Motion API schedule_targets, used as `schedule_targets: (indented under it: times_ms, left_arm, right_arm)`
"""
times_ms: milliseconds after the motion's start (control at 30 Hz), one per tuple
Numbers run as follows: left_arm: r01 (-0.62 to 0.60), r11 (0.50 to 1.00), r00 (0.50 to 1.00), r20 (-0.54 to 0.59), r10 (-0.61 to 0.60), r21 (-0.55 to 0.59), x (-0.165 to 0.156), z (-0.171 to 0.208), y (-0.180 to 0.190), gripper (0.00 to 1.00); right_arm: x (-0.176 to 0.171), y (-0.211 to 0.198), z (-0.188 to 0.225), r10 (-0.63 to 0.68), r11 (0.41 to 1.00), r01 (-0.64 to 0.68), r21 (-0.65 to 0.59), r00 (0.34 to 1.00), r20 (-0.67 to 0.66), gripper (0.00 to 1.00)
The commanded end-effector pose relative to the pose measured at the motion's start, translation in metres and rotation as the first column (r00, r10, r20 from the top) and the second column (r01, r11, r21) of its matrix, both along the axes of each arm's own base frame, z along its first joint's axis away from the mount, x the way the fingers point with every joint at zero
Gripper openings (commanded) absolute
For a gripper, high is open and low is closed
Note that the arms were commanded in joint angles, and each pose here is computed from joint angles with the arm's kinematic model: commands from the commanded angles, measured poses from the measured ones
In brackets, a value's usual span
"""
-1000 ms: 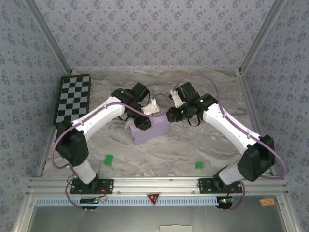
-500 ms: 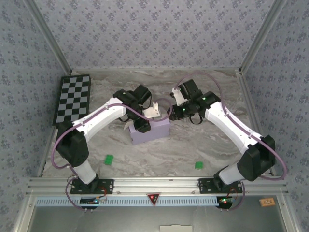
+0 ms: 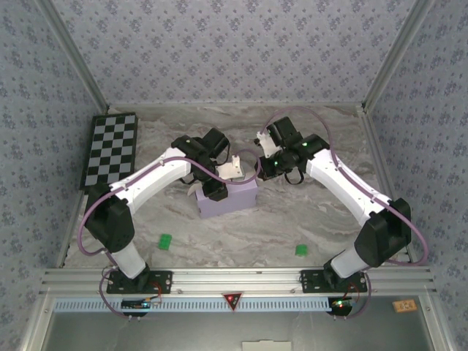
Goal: Fold the paper box
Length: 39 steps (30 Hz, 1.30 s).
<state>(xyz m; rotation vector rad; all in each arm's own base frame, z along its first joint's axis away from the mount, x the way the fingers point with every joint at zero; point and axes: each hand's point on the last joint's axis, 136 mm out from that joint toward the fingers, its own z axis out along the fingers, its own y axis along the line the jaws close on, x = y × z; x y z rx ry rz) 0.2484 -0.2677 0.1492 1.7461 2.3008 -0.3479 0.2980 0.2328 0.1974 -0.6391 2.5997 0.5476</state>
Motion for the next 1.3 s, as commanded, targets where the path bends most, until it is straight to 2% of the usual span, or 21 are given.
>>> schedule_targets:
  times_ms: [0,100,167,300,600,800,967,1133,1267]
  left_arm:
    - [0.022,1.000,1.000,-0.012,-0.022,0.018,-0.011,0.004,0.006,0.38]
    - [0.021,1.000,1.000,-0.012,-0.021,0.019,-0.012,0.003,0.006,0.38]
    - [0.020,1.000,1.000,-0.012,-0.020,0.019,-0.011,0.003,0.007,0.38]
    - [0.023,0.999,1.000,-0.016,-0.023,0.023,-0.013,0.002,0.007,0.38]
    - [0.025,0.999,1.000,-0.015,-0.024,0.023,-0.013,0.002,0.007,0.38]
    - [0.025,0.999,1.000,-0.012,-0.024,0.023,-0.013,0.002,0.008,0.38]
    - [0.019,0.999,1.000,-0.009,-0.019,0.028,-0.012,0.001,0.009,0.38]
    - [0.013,1.000,1.000,-0.006,-0.013,0.028,-0.011,0.000,0.008,0.37]
    - [0.012,0.999,1.000,-0.009,-0.012,0.032,-0.011,-0.002,0.008,0.37]
  right_arm:
    - [-0.003,0.005,0.005,0.008,1.000,-0.008,0.007,1.000,-0.013,0.10]
    - [-0.005,0.007,0.003,0.004,1.000,-0.004,0.007,1.000,-0.023,0.11]
    - [-0.003,0.003,0.001,-0.012,1.000,0.012,-0.017,1.000,-0.015,0.22]
    - [-0.003,-0.003,-0.002,-0.028,0.998,0.027,-0.048,0.999,-0.015,0.27]
    - [0.002,0.000,-0.002,-0.014,0.999,0.014,-0.041,1.000,-0.011,0.30]
    - [0.003,0.005,-0.010,0.007,0.999,-0.008,-0.040,0.999,-0.031,0.23]
    - [0.001,0.007,-0.003,0.009,0.999,-0.010,-0.036,1.000,-0.018,0.09]
    - [-0.003,0.007,0.003,-0.033,0.999,0.033,-0.038,0.999,-0.014,0.07]
    - [-0.004,0.006,0.002,-0.124,0.992,0.122,-0.038,0.991,-0.049,0.05]
